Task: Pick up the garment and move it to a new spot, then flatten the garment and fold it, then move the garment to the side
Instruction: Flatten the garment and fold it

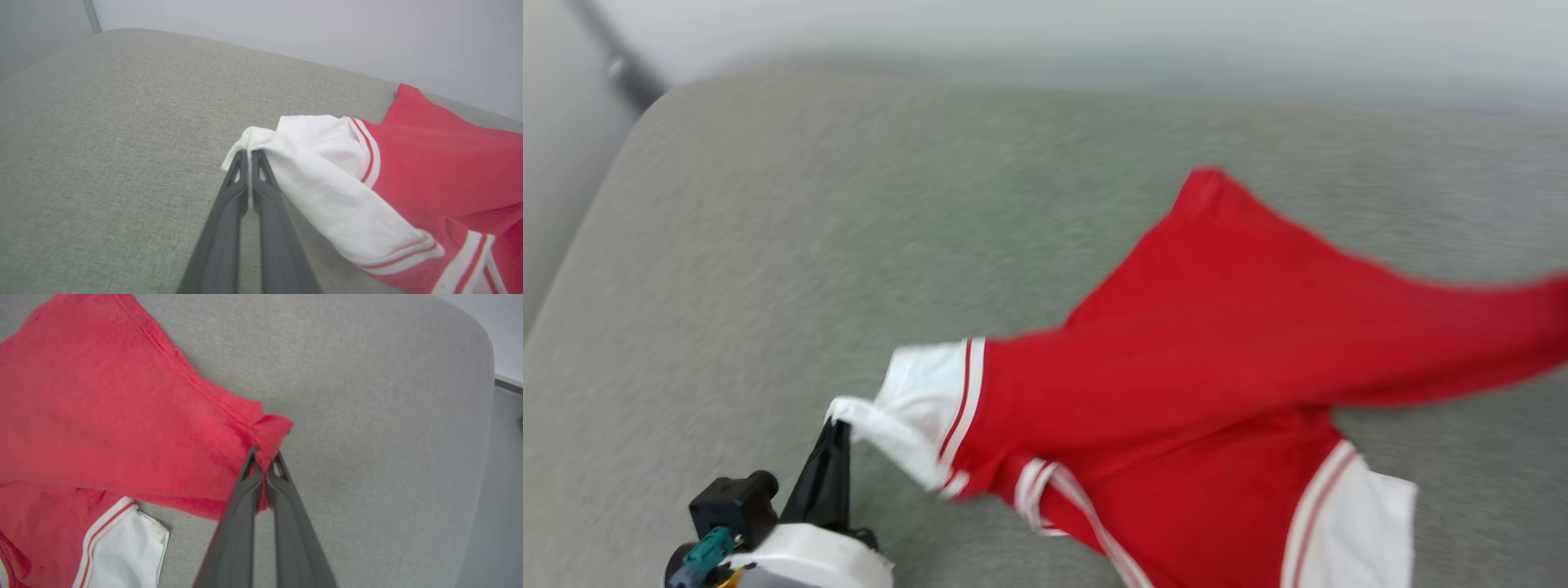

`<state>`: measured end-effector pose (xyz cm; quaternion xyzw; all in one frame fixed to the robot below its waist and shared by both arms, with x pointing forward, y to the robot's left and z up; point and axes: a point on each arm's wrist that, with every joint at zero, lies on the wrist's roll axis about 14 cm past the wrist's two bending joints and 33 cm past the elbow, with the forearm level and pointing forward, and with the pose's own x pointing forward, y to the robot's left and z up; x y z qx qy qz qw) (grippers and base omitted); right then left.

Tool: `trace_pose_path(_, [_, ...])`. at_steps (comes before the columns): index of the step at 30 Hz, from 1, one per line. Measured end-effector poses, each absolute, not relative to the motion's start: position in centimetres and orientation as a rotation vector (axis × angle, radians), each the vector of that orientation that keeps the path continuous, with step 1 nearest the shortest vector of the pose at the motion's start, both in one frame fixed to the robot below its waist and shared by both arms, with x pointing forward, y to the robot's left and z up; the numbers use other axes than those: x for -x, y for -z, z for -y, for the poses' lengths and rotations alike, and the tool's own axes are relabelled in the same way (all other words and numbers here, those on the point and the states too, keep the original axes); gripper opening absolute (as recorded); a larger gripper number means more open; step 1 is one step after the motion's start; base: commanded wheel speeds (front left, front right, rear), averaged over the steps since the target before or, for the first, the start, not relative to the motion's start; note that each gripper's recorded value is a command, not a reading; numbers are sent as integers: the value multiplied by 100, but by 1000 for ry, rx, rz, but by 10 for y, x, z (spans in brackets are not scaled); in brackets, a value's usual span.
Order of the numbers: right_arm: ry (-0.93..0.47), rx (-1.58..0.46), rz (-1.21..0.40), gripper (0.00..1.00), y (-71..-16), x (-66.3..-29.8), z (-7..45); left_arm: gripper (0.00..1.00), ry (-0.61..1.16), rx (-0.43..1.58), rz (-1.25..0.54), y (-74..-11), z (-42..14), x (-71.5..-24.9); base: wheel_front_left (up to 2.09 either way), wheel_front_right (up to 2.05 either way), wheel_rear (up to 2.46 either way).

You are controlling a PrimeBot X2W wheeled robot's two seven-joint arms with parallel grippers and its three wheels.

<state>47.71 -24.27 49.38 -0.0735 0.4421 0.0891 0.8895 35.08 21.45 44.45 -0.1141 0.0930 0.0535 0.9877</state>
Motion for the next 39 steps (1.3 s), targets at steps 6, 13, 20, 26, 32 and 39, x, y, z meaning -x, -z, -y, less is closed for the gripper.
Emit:
trace_pose_path(6, [-53,43,-1051,0,-447,-363,297,0,-30,208,-211,-448,-199,-355,0,0,0])
trace_pose_path(13, [66,-180,-1196,2,-381,-236,303,0,49,188,-213,-458,-180,-364,0,0,0])
trace_pose_path(20, [90,-266,-1012,100,-380,-239,290,0,80,183,-233,-459,-170,-366,0,0,0])
trace_pose_path(26, [96,-182,-560,100,-449,-325,302,0,82,185,-253,-456,-169,-367,0,0,0])
trace_pose_path(32, [-3,-166,-482,100,-469,-386,275,0,81,200,-249,-456,-166,-375,0,0,0])
trace_pose_path(39, [-162,-115,-813,100,-429,-421,223,0,82,231,-234,-454,-160,-386,0,0,0])
